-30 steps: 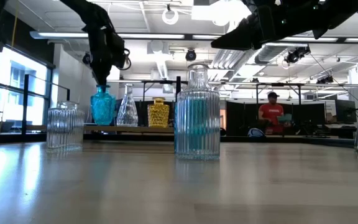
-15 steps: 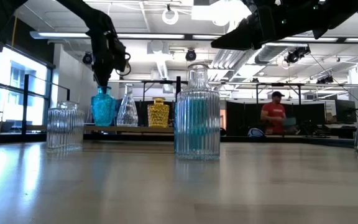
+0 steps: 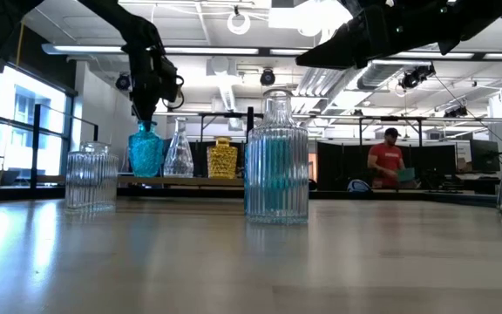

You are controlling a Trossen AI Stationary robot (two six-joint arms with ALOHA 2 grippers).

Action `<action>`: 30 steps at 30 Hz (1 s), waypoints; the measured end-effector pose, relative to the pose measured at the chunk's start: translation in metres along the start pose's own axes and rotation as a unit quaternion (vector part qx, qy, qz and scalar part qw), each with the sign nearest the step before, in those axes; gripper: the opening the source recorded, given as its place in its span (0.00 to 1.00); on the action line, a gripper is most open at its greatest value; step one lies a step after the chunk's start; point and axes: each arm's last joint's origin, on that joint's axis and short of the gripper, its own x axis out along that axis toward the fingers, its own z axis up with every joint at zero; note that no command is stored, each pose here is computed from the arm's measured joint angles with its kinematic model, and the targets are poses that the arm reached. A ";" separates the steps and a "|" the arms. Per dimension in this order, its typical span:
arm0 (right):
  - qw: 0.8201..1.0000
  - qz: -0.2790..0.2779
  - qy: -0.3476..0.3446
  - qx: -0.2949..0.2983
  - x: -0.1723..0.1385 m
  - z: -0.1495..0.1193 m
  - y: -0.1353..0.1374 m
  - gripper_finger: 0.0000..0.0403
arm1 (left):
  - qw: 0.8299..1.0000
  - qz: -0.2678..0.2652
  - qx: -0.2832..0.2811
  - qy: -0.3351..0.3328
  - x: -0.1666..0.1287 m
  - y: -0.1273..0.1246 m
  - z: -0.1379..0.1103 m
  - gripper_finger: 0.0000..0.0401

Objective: Sort vases onto shelf
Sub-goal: Put the blue vase on the shelf

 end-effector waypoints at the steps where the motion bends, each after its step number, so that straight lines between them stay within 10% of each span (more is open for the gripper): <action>1: 1.000 0.000 0.000 0.000 0.000 0.000 0.000 0.00 | 1.000 0.000 0.000 0.000 0.000 0.000 0.000 0.06; 13: 1.000 0.000 0.000 0.000 0.000 0.000 0.000 0.00 | 1.000 0.006 -0.013 0.011 0.004 0.002 0.000 0.25; 30: 1.000 0.000 0.000 0.000 0.000 0.000 0.000 0.00 | 0.999 0.046 -0.012 -0.002 -0.015 -0.008 -0.005 0.27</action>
